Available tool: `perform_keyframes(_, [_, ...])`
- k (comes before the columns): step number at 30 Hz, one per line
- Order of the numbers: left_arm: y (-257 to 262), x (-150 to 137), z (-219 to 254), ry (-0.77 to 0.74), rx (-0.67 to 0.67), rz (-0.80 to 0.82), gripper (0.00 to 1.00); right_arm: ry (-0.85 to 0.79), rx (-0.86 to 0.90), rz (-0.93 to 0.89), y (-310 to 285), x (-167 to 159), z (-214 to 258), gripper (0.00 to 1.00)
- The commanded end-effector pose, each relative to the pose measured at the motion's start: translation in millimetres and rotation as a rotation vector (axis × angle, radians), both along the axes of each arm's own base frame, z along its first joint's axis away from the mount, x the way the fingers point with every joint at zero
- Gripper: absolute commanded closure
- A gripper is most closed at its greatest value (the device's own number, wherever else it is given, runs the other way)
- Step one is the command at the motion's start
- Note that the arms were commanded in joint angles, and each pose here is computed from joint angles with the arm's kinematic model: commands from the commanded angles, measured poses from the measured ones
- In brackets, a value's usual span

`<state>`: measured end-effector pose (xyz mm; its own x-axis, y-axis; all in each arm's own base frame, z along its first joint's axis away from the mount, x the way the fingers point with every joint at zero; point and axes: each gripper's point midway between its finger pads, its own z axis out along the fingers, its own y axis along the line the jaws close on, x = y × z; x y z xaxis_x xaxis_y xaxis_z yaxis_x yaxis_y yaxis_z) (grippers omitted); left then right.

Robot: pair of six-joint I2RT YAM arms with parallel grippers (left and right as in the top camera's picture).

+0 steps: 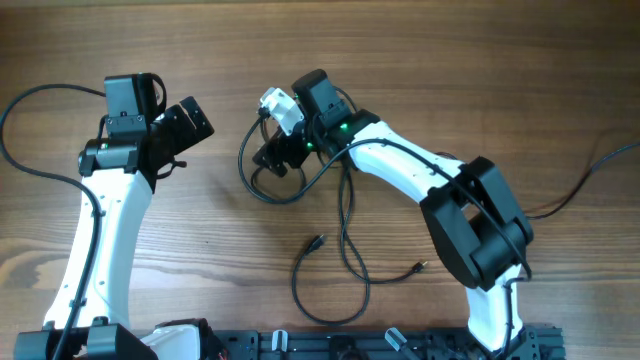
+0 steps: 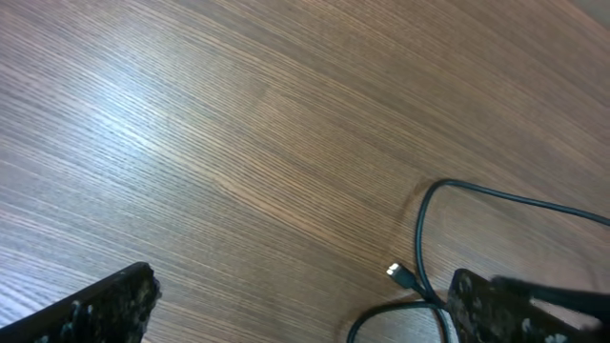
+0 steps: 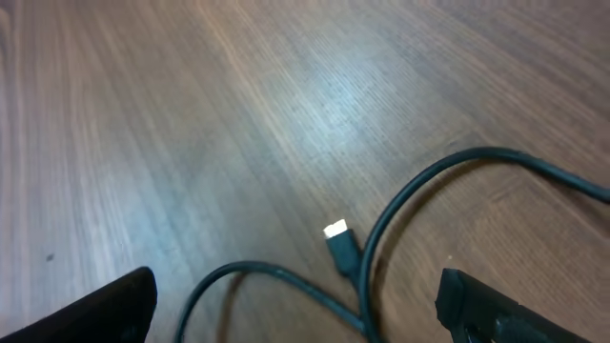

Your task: Untangle cables

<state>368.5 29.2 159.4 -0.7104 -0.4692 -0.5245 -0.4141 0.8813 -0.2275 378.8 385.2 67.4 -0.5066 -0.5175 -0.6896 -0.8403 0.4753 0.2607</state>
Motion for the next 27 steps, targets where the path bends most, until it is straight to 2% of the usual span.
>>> perform_keyframes(1, [-6,0,9,-0.027,-0.041,-0.011,0.0,0.002,-0.031,-0.013,0,9,-33,0.05])
perform_keyframes(5, [-6,0,9,-0.027,-0.041,-0.011,0.0,0.029,-0.034,-0.031,1,11,-53,0.06])
perform_keyframes(11, [-6,-1,8,-0.023,-0.041,-0.012,0.0,0.015,-0.023,-0.032,4,15,-58,0.14])
perform_keyframes(14, [-6,-1,8,-0.02,-0.041,-0.011,0.0,0.025,-0.031,-0.032,2,13,-60,0.27])
perform_keyframes(19, [-6,-3,6,-0.013,-0.042,-0.011,0.0,0.05,-0.12,-0.071,-12,12,-82,0.35])
perform_keyframes(27, [-6,-5,5,0.0,-0.043,-0.011,0.0,0.022,-0.155,-0.103,-18,19,-85,0.58])
